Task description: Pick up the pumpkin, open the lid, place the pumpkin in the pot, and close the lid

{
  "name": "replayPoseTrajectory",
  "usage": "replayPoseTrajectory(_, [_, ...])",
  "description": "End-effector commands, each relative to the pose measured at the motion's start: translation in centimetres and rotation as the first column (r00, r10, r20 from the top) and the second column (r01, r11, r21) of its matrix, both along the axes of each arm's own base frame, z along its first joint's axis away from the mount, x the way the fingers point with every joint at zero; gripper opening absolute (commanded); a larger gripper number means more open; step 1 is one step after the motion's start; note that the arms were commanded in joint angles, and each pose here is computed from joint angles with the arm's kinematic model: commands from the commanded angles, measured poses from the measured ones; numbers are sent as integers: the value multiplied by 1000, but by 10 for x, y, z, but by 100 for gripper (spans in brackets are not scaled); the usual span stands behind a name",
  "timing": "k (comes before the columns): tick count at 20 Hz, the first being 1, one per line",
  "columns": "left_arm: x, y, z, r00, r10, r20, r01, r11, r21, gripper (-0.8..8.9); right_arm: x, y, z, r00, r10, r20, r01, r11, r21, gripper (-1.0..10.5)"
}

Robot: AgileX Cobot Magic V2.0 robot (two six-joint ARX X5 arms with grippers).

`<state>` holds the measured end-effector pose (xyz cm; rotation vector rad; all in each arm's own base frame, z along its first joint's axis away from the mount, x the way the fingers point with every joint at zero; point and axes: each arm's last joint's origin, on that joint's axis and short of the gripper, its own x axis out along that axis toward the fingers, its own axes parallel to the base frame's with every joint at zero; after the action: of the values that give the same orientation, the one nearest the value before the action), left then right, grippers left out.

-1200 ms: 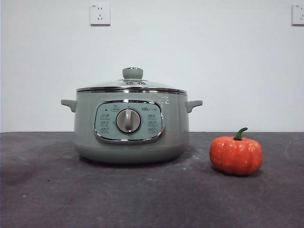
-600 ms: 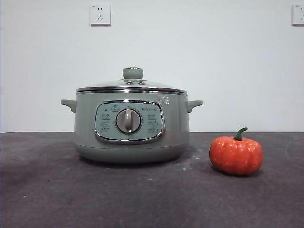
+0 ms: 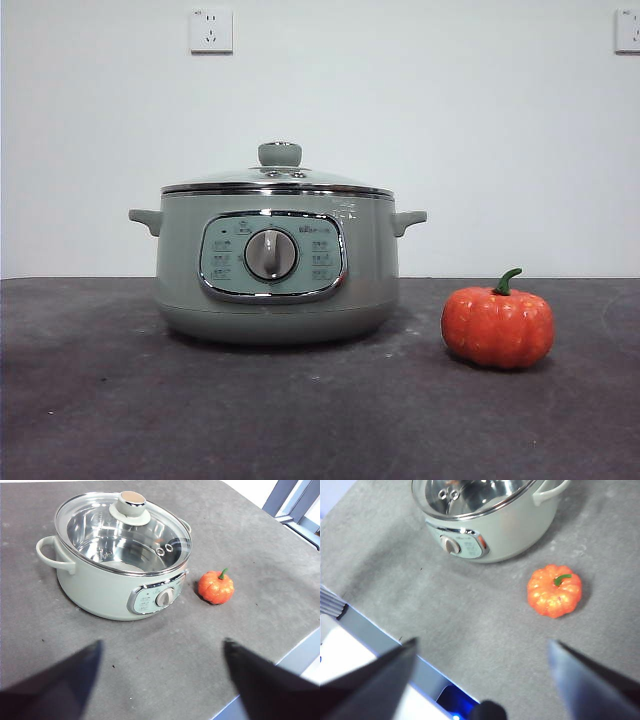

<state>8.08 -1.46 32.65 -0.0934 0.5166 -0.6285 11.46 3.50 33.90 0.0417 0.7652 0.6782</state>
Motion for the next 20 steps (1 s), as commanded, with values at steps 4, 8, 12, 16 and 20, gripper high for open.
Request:
replayPoseTrajectory(4, [-1, 0, 2, 1000, -5, 19, 5, 1000, 8, 719, 19, 9, -6, 999, 33, -43, -34, 999, -11, 693])
replayPoseTrajectory(8, [-1, 0, 2, 1000, -6, 19, 6, 1000, 8, 719, 52, 21, -19, 997, 8, -74, -15, 996, -82, 693])
replayPoseTrajectory(12, [-1, 0, 2, 1000, -6, 19, 6, 1000, 8, 719, 91, 34, -44, 993, -41, -115, 19, 982, -189, 693])
replayPoseTrajectory(16, [-1, 0, 2, 1000, -6, 19, 6, 1000, 8, 719, 122, 51, -72, 988, -36, -152, -2, 971, -238, 693])
replayPoseTrajectory(20, [-1, 0, 2, 1000, -6, 19, 6, 1000, 8, 719, 145, 65, -100, 985, -50, -168, -6, 948, -317, 693])
